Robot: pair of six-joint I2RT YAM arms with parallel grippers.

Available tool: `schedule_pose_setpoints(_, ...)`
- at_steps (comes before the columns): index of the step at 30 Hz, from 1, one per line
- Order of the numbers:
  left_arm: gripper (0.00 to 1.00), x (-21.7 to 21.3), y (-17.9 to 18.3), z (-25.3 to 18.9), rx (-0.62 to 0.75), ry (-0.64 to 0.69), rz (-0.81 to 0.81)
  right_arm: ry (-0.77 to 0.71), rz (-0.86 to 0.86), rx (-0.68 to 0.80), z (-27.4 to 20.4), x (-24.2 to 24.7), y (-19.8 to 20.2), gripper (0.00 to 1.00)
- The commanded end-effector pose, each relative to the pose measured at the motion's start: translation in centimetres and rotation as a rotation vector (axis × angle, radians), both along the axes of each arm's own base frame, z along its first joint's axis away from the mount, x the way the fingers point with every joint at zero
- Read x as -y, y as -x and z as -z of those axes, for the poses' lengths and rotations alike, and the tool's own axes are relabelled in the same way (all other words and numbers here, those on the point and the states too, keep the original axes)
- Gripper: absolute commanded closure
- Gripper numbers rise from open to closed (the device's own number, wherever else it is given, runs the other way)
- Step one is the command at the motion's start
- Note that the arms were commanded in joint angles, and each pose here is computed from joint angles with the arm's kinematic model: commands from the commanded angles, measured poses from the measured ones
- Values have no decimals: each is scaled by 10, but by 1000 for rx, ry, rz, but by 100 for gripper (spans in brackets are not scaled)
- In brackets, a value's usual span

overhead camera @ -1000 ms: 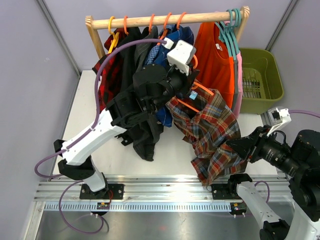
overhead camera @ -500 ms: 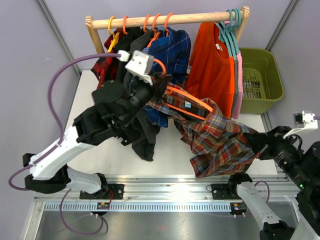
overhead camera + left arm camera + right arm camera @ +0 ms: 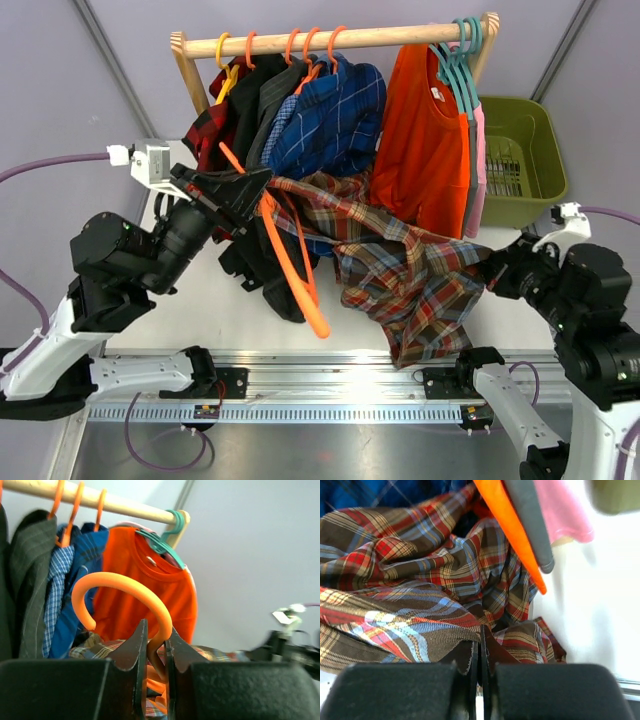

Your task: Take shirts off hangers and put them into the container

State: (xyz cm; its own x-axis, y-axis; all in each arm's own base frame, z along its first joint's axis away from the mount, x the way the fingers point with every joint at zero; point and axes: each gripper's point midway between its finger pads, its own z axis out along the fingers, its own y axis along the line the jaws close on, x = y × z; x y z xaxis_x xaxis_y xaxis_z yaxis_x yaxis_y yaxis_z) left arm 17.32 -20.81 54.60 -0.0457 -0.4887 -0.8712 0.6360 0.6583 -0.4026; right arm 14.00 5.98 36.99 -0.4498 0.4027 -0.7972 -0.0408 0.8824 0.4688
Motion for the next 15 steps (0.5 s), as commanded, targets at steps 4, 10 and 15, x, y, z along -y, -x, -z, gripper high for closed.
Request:
schedule_pose_setpoints(4, 100, 44, 31, 22, -146, 156, 293, -19, -145, -44, 27, -25, -20, 100)
schedule_pose_setpoints(10, 100, 82, 71, 40, -207, 208, 499, 11, -268, -119, 46, -38, -18, 100)
schedule_pose_setpoints(15, 100, 102, 81, 56, -242, 189, 565, 17, -296, -153, 55, -40, -13, 100)
